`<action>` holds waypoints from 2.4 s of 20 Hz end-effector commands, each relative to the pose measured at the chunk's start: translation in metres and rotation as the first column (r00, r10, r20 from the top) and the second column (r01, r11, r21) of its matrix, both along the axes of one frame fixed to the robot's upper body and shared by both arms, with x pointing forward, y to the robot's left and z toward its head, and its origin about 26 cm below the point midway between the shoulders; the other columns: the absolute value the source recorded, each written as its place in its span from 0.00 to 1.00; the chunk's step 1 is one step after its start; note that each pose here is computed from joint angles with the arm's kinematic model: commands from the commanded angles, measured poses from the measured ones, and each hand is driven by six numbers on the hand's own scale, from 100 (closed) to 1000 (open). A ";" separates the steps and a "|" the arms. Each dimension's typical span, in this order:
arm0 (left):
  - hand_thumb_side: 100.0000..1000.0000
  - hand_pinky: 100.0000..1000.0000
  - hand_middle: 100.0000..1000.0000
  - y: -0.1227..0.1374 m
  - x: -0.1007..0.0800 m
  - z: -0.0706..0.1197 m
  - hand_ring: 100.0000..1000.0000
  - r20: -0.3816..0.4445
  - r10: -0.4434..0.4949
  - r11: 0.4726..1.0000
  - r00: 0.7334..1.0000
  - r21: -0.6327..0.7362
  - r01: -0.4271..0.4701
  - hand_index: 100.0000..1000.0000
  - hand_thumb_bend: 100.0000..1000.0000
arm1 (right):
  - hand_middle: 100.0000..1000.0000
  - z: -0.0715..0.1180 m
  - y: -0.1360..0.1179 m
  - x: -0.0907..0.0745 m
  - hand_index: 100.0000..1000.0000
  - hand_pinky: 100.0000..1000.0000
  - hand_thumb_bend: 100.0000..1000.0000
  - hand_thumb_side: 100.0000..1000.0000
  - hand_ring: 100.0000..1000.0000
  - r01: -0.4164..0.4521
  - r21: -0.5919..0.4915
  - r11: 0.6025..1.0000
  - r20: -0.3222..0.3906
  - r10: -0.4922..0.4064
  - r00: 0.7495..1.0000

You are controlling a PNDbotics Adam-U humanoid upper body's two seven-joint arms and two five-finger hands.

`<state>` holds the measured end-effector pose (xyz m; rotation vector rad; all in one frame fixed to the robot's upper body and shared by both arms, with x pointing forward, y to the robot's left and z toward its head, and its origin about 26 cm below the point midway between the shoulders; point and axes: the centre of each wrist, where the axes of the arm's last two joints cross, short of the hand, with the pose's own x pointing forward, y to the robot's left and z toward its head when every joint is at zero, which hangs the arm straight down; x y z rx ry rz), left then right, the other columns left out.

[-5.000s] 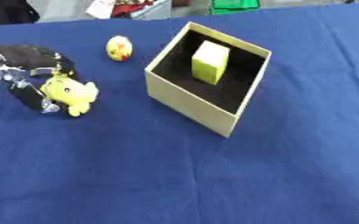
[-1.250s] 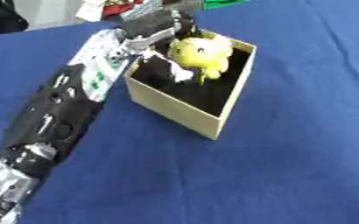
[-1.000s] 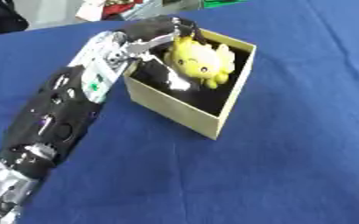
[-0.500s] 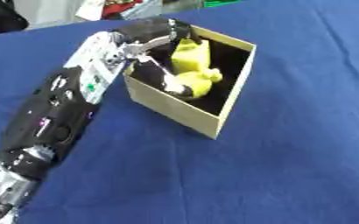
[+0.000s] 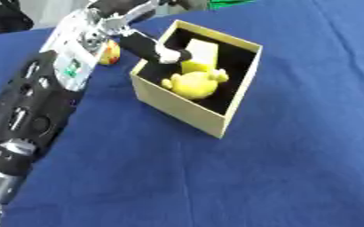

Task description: Pick up objects on the table and place them in the box.

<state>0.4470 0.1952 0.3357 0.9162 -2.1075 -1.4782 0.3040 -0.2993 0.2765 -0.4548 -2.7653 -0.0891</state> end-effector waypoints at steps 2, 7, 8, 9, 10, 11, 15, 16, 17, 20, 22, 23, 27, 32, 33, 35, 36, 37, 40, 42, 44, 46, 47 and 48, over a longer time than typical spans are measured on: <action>0.49 0.79 0.76 0.038 -0.010 0.027 0.80 0.074 0.123 0.989 0.990 -0.086 -0.117 0.83 0.51 | 0.63 0.007 -0.005 -0.005 0.74 0.82 0.00 0.83 0.68 0.027 -0.023 0.999 0.027 -0.026 0.999; 0.50 0.79 0.76 0.077 -0.010 0.021 0.80 0.054 0.251 0.963 0.966 -0.110 -0.244 0.83 0.50 | 0.63 0.006 -0.006 -0.006 0.74 0.82 0.00 0.82 0.68 0.036 -0.020 0.999 0.025 -0.036 0.999; 0.50 0.79 0.76 0.084 -0.010 0.019 0.81 0.046 0.270 0.958 0.962 -0.111 -0.263 0.83 0.50 | 0.63 0.006 -0.007 -0.006 0.74 0.82 0.00 0.82 0.68 0.037 -0.021 0.999 0.026 -0.037 0.999; 0.50 0.79 0.76 0.091 -0.009 0.016 0.81 0.037 0.290 0.952 0.956 -0.110 -0.284 0.82 0.49 | 0.63 0.006 -0.007 -0.006 0.74 0.82 0.00 0.82 0.68 0.039 -0.021 0.999 0.027 -0.039 0.999; 0.51 0.79 0.76 0.097 -0.008 0.013 0.81 0.030 0.306 0.948 0.952 -0.107 -0.301 0.82 0.50 | 0.63 0.006 -0.007 -0.006 0.74 0.82 0.00 0.82 0.68 0.041 -0.021 0.999 0.028 -0.040 0.999; 0.51 0.79 0.76 0.102 -0.008 0.011 0.81 0.023 0.320 0.943 0.947 -0.104 -0.316 0.82 0.50 | 0.63 0.006 -0.007 -0.006 0.74 0.82 0.00 0.82 0.68 0.042 -0.021 0.999 0.030 -0.041 0.999; 0.53 0.79 0.75 0.113 -0.006 0.005 0.80 0.002 0.360 0.928 0.933 -0.102 -0.358 0.82 0.52 | 0.63 0.007 -0.007 -0.006 0.74 0.82 0.00 0.82 0.68 0.042 -0.023 0.999 0.035 -0.042 0.999; 0.52 0.79 0.74 0.114 -0.005 0.005 0.80 -0.002 0.369 0.925 0.930 -0.102 -0.367 0.82 0.52 | 0.63 0.007 -0.007 -0.006 0.74 0.82 0.00 0.82 0.68 0.042 -0.023 0.999 0.037 -0.041 0.998; 0.50 0.78 0.73 0.116 -0.004 0.004 0.80 -0.006 0.378 0.921 0.926 -0.103 -0.376 0.82 0.55 | 0.63 0.008 -0.007 -0.006 0.74 0.82 0.00 0.82 0.68 0.042 -0.023 0.999 0.038 -0.041 0.998; 0.48 0.79 0.74 0.119 -0.002 0.004 0.80 -0.023 0.409 0.907 0.912 -0.099 -0.410 0.84 0.62 | 0.63 0.009 -0.006 -0.006 0.74 0.82 0.00 0.82 0.68 0.039 -0.026 0.999 0.042 -0.038 0.998; 0.49 0.80 0.74 0.121 0.001 0.004 0.81 -0.043 0.431 0.895 0.901 -0.103 -0.433 0.85 0.68 | 0.63 0.010 -0.006 -0.005 0.74 0.82 0.00 0.82 0.68 0.037 -0.028 0.999 0.046 -0.036 0.998; 0.52 0.80 0.75 0.122 0.003 0.004 0.81 -0.052 0.442 0.889 0.895 -0.105 -0.445 0.85 0.72 | 0.63 0.010 -0.006 -0.005 0.74 0.82 0.00 0.82 0.68 0.036 -0.029 0.999 0.047 -0.034 0.998; 0.61 0.82 0.77 0.125 0.008 0.005 0.83 -0.092 0.489 0.861 0.867 -0.109 -0.497 0.86 0.85 | 0.63 0.012 -0.005 -0.005 0.74 0.82 0.00 0.82 0.68 0.031 -0.031 0.999 0.052 -0.030 0.998; 0.64 0.82 0.78 0.132 0.016 0.004 0.83 -0.148 0.556 0.815 0.818 -0.097 -0.572 0.86 0.87 | 0.63 0.015 -0.002 -0.005 0.74 0.82 0.00 0.82 0.68 0.020 -0.035 0.999 0.063 -0.018 0.998; 0.64 0.83 0.78 0.133 0.018 0.003 0.83 -0.154 0.569 0.805 0.808 -0.093 -0.585 0.86 0.86 | 0.63 0.016 -0.002 -0.005 0.74 0.82 0.00 0.82 0.68 0.018 -0.036 0.999 0.064 -0.016 0.998; 0.64 0.83 0.78 0.137 0.019 0.002 0.84 -0.162 0.594 0.787 0.788 -0.082 -0.611 0.86 0.86 | 0.63 0.017 -0.002 -0.005 0.74 0.82 0.00 0.82 0.68 0.016 -0.037 0.999 0.067 -0.013 0.998; 0.64 0.83 0.78 0.139 0.020 0.001 0.84 -0.166 0.605 0.780 0.779 -0.075 -0.621 0.86 0.86 | 0.63 0.017 -0.002 -0.005 0.74 0.82 0.00 0.82 0.68 0.015 -0.037 0.999 0.068 -0.013 0.998; 0.64 0.83 0.78 0.140 0.021 0.000 0.84 -0.168 0.612 0.775 0.773 -0.069 -0.629 0.86 0.85 | 0.63 0.017 -0.001 -0.005 0.74 0.82 0.00 0.83 0.68 0.015 -0.037 0.999 0.068 -0.012 0.998; 0.65 0.83 0.77 0.142 0.022 -0.003 0.83 -0.184 0.630 0.760 0.755 -0.053 -0.647 0.85 0.85 | 0.63 0.018 -0.001 -0.005 0.74 0.82 0.00 0.83 0.68 0.013 -0.037 0.999 0.069 -0.011 0.998; 0.65 0.83 0.77 0.142 0.023 -0.005 0.83 -0.204 0.627 0.761 0.752 -0.050 -0.647 0.85 0.85 | 0.63 0.018 -0.001 -0.005 0.74 0.82 0.00 0.83 0.68 0.014 -0.036 0.999 0.068 -0.011 0.998; 0.64 0.82 0.77 0.142 0.024 -0.007 0.83 -0.223 0.614 0.770 0.757 -0.045 -0.637 0.85 0.84 | 0.63 0.018 -0.001 -0.005 0.74 0.82 0.00 0.83 0.68 0.015 -0.036 0.999 0.067 -0.013 0.998; 0.62 0.82 0.78 0.140 0.024 -0.006 0.83 -0.235 0.593 0.786 0.770 -0.036 -0.617 0.85 0.82 | 0.63 0.017 -0.002 -0.005 0.74 0.82 0.00 0.83 0.68 0.018 -0.034 0.999 0.064 -0.016 0.998; 0.60 0.82 0.79 0.139 0.023 -0.005 0.83 -0.242 0.579 0.797 0.778 -0.034 -0.603 0.85 0.81 | 0.63 0.017 -0.002 -0.005 0.74 0.82 0.00 0.83 0.68 0.019 -0.033 0.999 0.063 -0.017 0.998; 0.58 0.82 0.79 0.137 0.023 -0.004 0.83 -0.252 0.560 0.810 0.789 -0.034 -0.586 0.85 0.79 | 0.63 0.017 -0.002 -0.005 0.74 0.82 0.00 0.83 0.68 0.020 -0.032 0.999 0.061 -0.018 0.998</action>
